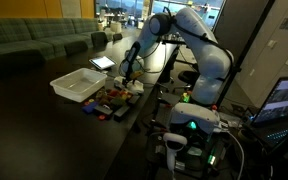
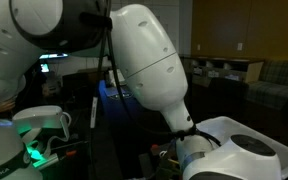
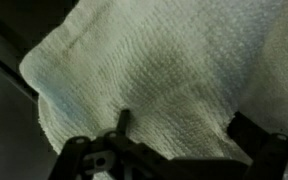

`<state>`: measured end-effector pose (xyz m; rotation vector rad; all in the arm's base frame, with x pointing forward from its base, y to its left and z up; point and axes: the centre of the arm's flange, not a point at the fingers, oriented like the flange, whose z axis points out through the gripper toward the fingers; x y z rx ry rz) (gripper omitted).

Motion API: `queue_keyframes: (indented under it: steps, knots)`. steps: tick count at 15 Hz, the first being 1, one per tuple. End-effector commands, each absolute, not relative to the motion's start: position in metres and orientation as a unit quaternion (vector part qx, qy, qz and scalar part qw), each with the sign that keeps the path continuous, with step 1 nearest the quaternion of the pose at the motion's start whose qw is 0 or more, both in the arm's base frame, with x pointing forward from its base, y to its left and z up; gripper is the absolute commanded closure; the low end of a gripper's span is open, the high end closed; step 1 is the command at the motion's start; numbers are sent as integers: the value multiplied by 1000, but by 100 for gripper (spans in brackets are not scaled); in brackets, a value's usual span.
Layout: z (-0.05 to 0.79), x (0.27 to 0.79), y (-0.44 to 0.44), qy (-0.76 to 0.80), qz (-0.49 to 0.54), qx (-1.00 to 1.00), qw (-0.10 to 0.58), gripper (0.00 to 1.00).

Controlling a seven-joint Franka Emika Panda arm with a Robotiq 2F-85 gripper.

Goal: Use the cloth to push the objects on the table to the left, then put it in the box

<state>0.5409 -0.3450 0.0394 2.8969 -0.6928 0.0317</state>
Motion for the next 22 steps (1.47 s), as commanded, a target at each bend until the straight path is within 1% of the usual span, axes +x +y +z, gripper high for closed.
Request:
queue_keyframes:
  steps: [1,2,3,4,5,6,11,12,14,16,17,22]
  knots:
    - [16,565,-366,-237,-7,968,81,0]
    - [14,566,-365,-234,-15,969,81,0]
    - [13,566,-365,-229,-24,970,78,17]
    - [14,567,-364,-227,-32,971,74,27]
    - [16,566,-363,-222,-43,971,75,33]
    - [19,564,-361,-215,-53,972,73,43]
    - [28,554,-355,-199,-88,974,67,81]
    - [29,551,-355,-198,-93,973,67,86]
    - [35,544,-354,-199,-101,972,71,90]
    - [41,537,-356,-202,-107,970,80,92]
    - [47,531,-357,-207,-109,968,89,88]
    - [65,492,-366,-220,-137,956,137,87]
